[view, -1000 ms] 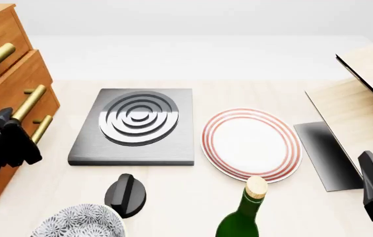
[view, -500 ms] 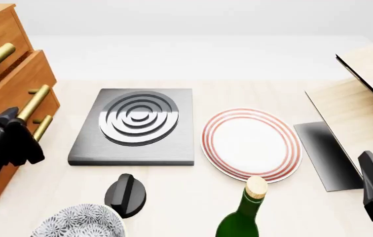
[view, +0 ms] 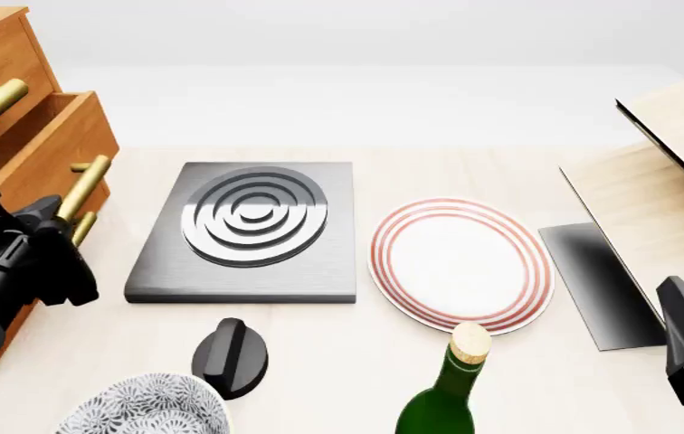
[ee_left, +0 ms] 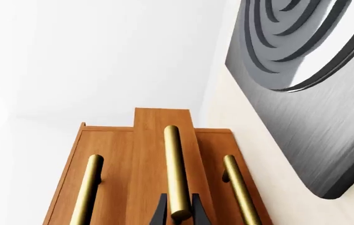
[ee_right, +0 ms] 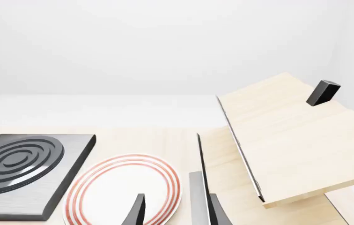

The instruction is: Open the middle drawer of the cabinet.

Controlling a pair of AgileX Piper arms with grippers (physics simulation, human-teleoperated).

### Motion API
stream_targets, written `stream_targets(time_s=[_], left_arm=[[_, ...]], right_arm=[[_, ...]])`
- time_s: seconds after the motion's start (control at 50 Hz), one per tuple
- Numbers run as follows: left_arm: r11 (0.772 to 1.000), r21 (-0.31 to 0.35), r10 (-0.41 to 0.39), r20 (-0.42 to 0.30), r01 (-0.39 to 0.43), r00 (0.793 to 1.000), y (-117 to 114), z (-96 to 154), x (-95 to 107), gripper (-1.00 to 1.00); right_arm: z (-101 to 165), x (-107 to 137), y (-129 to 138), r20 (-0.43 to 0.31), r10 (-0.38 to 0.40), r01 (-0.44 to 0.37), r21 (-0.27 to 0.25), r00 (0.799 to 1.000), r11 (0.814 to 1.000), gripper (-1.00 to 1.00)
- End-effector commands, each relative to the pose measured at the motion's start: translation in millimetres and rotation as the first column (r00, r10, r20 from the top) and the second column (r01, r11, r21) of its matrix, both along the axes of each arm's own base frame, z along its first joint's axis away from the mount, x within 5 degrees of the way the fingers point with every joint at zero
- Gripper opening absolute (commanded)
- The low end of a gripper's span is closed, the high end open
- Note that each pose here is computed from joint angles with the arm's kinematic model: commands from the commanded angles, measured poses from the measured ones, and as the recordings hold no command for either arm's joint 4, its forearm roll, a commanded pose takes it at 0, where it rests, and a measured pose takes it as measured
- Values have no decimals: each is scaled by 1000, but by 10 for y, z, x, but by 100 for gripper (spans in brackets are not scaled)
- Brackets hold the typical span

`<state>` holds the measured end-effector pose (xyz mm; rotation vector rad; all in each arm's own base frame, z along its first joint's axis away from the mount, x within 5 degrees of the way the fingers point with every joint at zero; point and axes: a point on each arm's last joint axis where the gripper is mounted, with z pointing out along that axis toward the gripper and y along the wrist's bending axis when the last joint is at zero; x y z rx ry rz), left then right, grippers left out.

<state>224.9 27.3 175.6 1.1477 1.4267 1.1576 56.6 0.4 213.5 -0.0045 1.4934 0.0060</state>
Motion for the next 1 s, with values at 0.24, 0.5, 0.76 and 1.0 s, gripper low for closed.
stream_targets(time_s=[0.24, 0.5, 0.76, 1.0], left_arm=[[992, -5, -123, 49, 123, 991, -302, 91, 93, -100], [990, -5, -143, 44, 143, 989, -351, 76, 98, -100], [987, -8, -163, 42, 163, 986, -398, 82, 100, -100], [984, -16, -179, 37, 180, 983, -437, 88, 67, -100]], right_arm=[[1, 0, -1, 3, -2, 2, 0, 1000, 1000, 100], [1, 0, -1, 3, -2, 2, 0, 1000, 1000, 100], [1, 0, -1, 3, -2, 2, 0, 1000, 1000, 100], [1, 0, -1, 3, -1, 1, 0, 1000, 1000, 100]])
